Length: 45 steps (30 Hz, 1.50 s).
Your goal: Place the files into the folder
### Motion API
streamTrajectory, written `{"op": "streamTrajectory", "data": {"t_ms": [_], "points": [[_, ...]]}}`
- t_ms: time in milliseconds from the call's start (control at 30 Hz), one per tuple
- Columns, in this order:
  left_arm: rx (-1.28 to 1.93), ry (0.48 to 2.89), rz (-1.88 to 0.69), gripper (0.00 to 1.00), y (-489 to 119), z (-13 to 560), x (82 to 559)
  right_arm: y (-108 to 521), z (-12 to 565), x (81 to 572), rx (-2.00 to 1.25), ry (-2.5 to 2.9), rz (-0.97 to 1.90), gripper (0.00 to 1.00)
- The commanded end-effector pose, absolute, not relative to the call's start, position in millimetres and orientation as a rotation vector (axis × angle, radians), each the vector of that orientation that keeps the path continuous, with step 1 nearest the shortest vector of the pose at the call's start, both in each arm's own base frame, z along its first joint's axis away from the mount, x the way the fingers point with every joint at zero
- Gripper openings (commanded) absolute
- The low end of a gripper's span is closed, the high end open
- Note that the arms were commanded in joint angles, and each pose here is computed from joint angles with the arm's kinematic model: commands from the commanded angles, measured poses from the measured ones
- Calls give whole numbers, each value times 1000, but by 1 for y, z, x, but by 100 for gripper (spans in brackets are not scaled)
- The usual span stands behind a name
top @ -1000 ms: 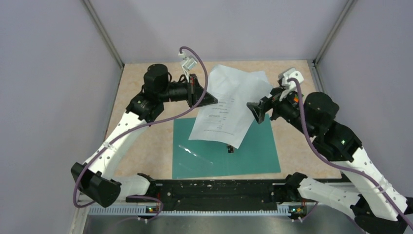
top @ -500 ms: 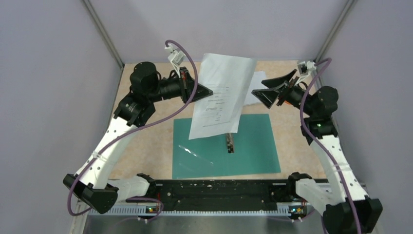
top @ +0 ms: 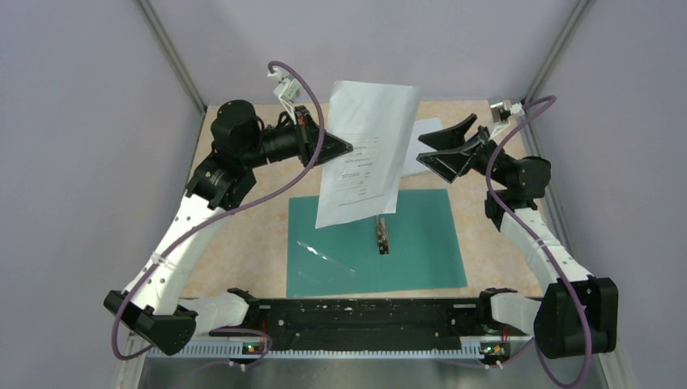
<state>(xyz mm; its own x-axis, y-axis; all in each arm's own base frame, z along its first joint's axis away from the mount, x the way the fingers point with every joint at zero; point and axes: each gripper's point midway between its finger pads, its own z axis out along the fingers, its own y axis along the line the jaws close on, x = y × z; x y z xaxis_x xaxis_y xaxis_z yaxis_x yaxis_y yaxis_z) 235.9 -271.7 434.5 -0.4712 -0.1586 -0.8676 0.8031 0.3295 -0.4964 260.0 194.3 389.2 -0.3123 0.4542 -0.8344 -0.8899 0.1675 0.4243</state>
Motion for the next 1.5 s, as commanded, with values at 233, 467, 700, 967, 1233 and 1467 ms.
{"op": "streamTrajectory", "data": {"t_ms": [233,467,700,967,1233,1467], "points": [[571,1551,-1334,0,-271,473,236,212,378,285,-518,1257,1362,95],[560,1556,-1351,0,-274,472,239,232,385,279,-591,1217,1450,94],[540,1575,-1340,0,-271,464,245,233,398,262,-591,1142,1532,80],[527,1601,-1342,0,-269,449,245,249,396,259,-582,1183,1553,52],[469,1658,-1253,0,-257,428,254,245,381,277,-465,1305,1445,29],[360,1795,-1154,0,-249,372,275,246,355,283,-418,1452,1355,7]]}}
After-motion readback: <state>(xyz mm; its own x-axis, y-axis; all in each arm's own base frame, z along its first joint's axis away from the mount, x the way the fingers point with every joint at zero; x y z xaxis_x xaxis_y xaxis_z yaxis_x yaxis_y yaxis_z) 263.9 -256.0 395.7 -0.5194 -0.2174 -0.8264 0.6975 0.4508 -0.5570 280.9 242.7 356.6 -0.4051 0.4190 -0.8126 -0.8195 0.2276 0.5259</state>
